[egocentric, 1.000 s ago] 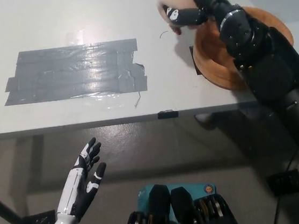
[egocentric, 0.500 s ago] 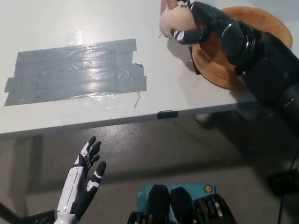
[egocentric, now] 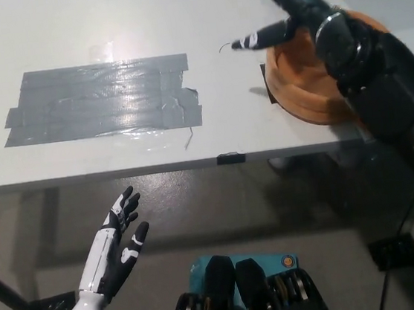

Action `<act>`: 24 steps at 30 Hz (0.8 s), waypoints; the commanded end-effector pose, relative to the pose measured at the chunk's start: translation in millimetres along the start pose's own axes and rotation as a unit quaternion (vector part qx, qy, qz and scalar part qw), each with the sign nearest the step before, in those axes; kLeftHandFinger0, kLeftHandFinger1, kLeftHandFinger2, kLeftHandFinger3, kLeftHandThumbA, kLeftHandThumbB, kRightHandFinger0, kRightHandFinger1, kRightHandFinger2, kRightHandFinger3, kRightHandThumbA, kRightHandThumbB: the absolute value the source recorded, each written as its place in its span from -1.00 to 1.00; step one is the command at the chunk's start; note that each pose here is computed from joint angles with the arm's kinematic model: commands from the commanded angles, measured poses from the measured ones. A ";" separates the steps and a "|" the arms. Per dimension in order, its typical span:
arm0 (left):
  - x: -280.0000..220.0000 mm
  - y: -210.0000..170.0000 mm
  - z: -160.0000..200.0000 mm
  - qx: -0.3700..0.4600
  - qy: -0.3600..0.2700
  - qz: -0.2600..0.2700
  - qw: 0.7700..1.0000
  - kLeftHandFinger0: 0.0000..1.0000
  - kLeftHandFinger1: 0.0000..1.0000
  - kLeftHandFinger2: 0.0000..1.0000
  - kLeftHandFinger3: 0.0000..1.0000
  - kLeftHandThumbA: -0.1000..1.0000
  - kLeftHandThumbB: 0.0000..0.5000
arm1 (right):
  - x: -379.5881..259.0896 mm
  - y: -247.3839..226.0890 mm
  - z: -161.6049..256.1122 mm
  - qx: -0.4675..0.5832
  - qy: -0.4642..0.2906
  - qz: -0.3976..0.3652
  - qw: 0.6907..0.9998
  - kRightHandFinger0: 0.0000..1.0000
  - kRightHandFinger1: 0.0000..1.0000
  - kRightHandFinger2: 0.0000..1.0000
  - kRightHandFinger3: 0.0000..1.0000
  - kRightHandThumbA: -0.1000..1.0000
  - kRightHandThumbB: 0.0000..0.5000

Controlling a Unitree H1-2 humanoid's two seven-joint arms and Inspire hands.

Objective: An emotional support dumpling is kept in a soft plate infront in the middle of the desk infront of the robot. The robot extends its right arm to pick up the dumpling and hands it to a person

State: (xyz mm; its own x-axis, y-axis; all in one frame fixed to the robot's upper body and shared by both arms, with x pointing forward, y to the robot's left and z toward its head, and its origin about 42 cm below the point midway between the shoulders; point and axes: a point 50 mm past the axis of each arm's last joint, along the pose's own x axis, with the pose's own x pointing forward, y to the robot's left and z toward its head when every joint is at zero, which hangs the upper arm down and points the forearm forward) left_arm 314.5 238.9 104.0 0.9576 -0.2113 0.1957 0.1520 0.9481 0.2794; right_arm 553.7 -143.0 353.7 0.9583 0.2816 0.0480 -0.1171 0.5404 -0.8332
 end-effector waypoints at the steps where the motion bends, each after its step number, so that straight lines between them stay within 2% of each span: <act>1: 12.1 6.8 10.4 0.017 -0.026 -0.012 0.999 0.97 1.00 1.00 1.00 0.65 0.28 | -31.2 -69.6 32.8 0.010 -0.076 -0.124 0.989 1.00 1.00 1.00 1.00 0.88 0.86; 4: 17.0 8.2 12.5 0.009 -0.029 -0.010 0.999 0.98 1.00 1.00 1.00 0.63 0.31 | -67.3 -84.5 48.9 0.006 -0.117 -0.158 0.980 1.00 1.00 1.00 1.00 0.93 0.93; 5: 17.5 8.9 13.3 0.013 -0.029 -0.014 0.999 1.00 1.00 1.00 1.00 0.65 0.27 | -91.0 -83.8 54.3 0.012 -0.151 -0.168 0.974 1.00 1.00 1.00 1.00 0.89 0.81; 8: 15.8 9.1 14.1 0.007 -0.020 -0.017 1.000 1.00 1.00 1.00 1.00 0.62 0.30 | -128.2 -70.9 55.3 0.031 -0.188 -0.171 0.967 1.00 1.00 1.00 1.00 0.90 0.80; 10: 16.7 9.1 14.2 0.014 -0.025 -0.018 0.999 1.00 1.00 1.00 1.00 0.63 0.24 | -160.2 -52.5 48.9 0.040 -0.213 -0.166 0.962 1.00 1.00 1.00 1.00 0.99 0.69; 12: 17.9 9.3 13.8 0.018 -0.028 -0.019 0.999 1.00 1.00 1.00 1.00 0.63 0.24 | -181.0 -39.0 44.0 0.058 -0.226 -0.165 0.958 1.00 1.00 1.00 1.00 0.97 0.64; 15: 18.8 10.4 12.4 0.018 -0.034 -0.016 0.999 0.98 1.00 1.00 1.00 0.61 0.20 | -218.3 -11.2 36.1 0.106 -0.232 -0.150 0.955 1.00 1.00 1.00 1.00 0.97 0.56; 17: 19.2 9.2 11.2 0.014 -0.035 -0.016 0.999 0.98 1.00 1.00 1.00 0.61 0.21 | -237.3 12.1 26.3 0.141 -0.237 -0.128 0.953 1.00 1.00 1.00 1.00 0.95 0.43; 20: 18.3 8.0 11.1 0.014 -0.034 -0.018 0.999 0.98 1.00 1.00 1.00 0.61 0.22 | -254.2 46.1 10.5 0.178 -0.215 -0.095 0.956 1.00 1.00 1.00 1.00 0.90 0.50; 24: 13.3 6.5 9.3 0.010 -0.029 -0.018 0.999 0.97 1.00 1.00 1.00 0.62 0.24 | -261.5 81.1 -17.6 0.208 -0.182 -0.073 0.958 1.00 1.00 1.00 1.00 0.87 0.49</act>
State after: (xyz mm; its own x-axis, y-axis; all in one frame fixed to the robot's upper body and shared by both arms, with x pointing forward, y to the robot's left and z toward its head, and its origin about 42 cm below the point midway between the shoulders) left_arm 314.6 240.0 98.1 0.9635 -0.2060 0.1712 0.1537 0.9486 0.2765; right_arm 368.8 -170.7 251.0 0.9040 0.3806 0.1950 -0.1609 0.7251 -0.6696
